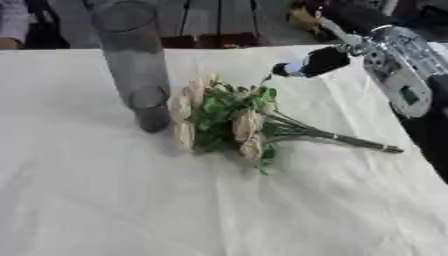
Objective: Arrange flowers into the vase.
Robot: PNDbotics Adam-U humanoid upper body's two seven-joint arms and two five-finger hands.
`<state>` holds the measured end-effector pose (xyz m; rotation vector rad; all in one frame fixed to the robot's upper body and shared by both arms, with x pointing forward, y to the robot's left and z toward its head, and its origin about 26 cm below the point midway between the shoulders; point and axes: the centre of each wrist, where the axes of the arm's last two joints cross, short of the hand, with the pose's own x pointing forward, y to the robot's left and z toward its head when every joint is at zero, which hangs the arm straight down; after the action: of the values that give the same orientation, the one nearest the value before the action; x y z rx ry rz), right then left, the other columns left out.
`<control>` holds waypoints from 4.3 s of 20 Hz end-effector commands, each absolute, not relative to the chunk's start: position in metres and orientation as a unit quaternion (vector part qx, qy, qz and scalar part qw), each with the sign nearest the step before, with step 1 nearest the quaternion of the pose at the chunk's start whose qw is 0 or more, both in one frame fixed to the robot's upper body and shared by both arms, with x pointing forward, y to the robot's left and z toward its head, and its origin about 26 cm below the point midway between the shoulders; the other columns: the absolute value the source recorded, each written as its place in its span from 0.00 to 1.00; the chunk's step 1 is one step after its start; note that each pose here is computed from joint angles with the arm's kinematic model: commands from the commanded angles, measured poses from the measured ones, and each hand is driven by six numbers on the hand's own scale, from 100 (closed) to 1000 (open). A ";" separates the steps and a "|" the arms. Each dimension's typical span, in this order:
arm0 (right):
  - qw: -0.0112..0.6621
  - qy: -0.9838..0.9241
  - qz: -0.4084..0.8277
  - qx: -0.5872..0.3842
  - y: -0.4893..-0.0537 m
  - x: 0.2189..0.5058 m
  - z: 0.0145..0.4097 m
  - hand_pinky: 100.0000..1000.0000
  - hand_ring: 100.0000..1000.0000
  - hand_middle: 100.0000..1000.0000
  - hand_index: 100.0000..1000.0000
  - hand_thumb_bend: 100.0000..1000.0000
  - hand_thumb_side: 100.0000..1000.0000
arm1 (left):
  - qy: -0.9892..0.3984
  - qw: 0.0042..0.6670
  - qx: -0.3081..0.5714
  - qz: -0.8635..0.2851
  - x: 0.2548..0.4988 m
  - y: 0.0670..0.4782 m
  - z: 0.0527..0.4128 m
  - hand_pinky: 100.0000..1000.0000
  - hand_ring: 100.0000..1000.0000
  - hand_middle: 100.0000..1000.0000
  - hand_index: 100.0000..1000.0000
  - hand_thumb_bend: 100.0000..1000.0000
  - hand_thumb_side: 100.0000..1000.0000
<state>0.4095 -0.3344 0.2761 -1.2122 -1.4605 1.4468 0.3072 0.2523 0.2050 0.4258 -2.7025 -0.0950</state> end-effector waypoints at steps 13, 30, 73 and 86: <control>0.471 -0.539 0.577 -0.394 -0.356 0.384 0.281 0.82 1.00 0.86 1.00 0.66 0.47 | -0.969 0.191 0.153 -0.038 0.305 0.254 0.211 0.69 0.88 0.94 0.95 0.00 1.00; 0.486 -0.529 0.585 -0.377 -0.356 0.381 0.246 0.79 0.97 0.80 0.94 0.56 0.39 | -0.970 0.190 0.150 -0.036 0.305 0.252 0.211 0.69 0.88 0.94 0.95 0.00 1.00; 0.413 -0.522 0.630 -0.400 -0.361 0.378 0.226 0.78 0.93 0.79 0.91 0.38 0.36 | -0.970 0.190 0.148 -0.037 0.306 0.251 0.212 0.69 0.88 0.95 0.95 0.00 1.00; 0.420 -0.516 0.640 -0.384 -0.353 0.388 0.210 0.77 0.92 0.78 0.90 0.40 0.35 | -0.970 0.191 0.143 -0.035 0.306 0.250 0.212 0.69 0.88 0.95 0.95 0.00 1.00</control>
<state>0.3870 -0.3505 0.1994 -0.9235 -1.2900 1.6036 0.3073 0.2506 0.2050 0.4040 -2.6996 -0.0894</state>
